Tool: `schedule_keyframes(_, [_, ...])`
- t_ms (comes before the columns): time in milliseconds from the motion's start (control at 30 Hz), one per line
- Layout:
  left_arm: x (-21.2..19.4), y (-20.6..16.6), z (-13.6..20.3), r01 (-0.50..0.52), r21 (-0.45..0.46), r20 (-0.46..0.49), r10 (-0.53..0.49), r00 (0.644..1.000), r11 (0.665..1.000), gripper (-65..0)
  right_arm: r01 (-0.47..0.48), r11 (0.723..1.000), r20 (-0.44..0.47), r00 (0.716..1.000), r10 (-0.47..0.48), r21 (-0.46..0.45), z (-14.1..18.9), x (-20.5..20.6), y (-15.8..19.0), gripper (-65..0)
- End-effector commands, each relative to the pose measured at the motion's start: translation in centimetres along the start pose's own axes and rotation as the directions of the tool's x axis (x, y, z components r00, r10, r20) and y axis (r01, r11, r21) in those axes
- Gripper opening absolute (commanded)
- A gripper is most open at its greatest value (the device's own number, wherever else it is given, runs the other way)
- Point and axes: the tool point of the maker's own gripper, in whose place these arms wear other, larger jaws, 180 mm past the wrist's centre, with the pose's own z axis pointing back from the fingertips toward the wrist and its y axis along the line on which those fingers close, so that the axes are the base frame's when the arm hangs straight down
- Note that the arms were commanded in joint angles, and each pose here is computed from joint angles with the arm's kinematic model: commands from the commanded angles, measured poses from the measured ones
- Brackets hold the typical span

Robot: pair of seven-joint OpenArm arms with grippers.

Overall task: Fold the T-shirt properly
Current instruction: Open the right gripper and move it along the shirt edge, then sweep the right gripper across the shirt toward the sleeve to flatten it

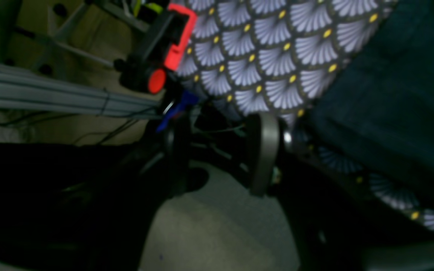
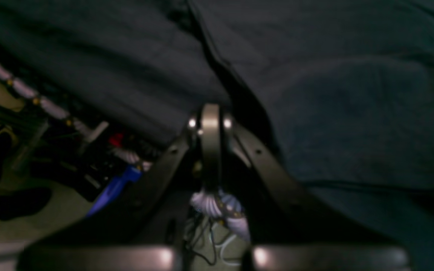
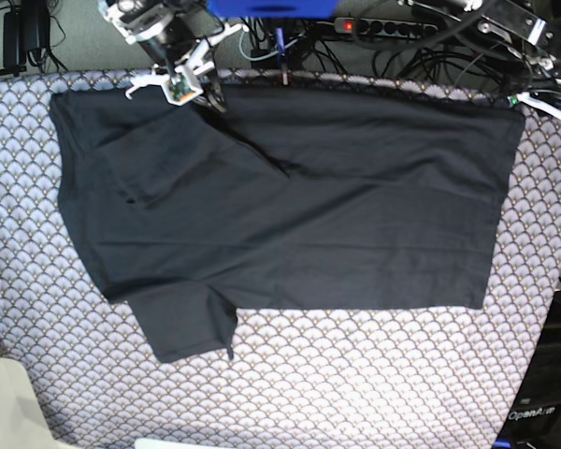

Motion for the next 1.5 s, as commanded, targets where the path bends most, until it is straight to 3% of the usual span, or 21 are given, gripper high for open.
schedule_keyframes(0, [1.1, 0.7, 0.3, 0.001, 0.022, 0.037, -0.002, 0.999, 1.000, -41.0, 0.015, 1.000, 0.037, 0.999, -0.014, -0.005, 0.0, 0.7, -0.1, -65.0])
schedule_keyframes(300, [1.2, 0.8, 0.4, 0.002, 0.024, 0.037, -0.003, 0.999, 1.000, -41.0, 0.050, 0.999, 0.012, 0.999, -0.051, 0.011, -1.9, -0.9, -0.3, -65.0])
schedule_keyframes(500, [1.2, 0.8, 0.4, 0.002, 0.025, 0.038, -0.003, 0.999, 1.000, -41.0, 0.039, 0.998, 0.038, 0.999, -0.037, -0.044, -2.8, -0.1, -3.1, -65.0])
schedule_keyframes(733, [0.5, 1.8, 0.6, -0.022, 0.052, 0.026, 0.021, 0.999, 0.998, -41.1, -0.047, 0.993, -0.001, 0.999, 0.047, -0.104, -4.7, 0.1, -6.5, -65.0])
schedule_keyframes(1000, [-0.3, 2.6, 0.7, -0.039, 0.072, 0.009, 0.038, 0.999, 0.997, -41.1, -0.190, 0.970, 0.012, 0.981, 0.194, -0.150, -7.1, 3.9, -9.4, -65.0])
schedule_keyframes(1167, [-0.8, 3.3, 0.9, -0.051, 0.090, 0.003, 0.051, 0.999, 0.995, -41.1, -0.358, 0.928, -0.018, 0.934, 0.358, -0.108, -9.2, 5.9, -8.3, -65.0])
schedule_keyframes(1267, [-1.3, 3.6, 1.1, -0.043, 0.095, -0.010, 0.044, 0.999, 0.995, -41.1, -0.482, 0.875, -0.045, 0.876, 0.480, -0.046, -10.3, 6.1, -6.3, -65.0])
schedule_keyframes(1467, [-1.9, 3.8, 1.2, -0.032, 0.096, -0.021, 0.034, 0.999, 0.995, -41.1, -0.713, 0.697, -0.063, 0.694, 0.717, 0.078, -10.8, 4.4, -3.2, -65.0])
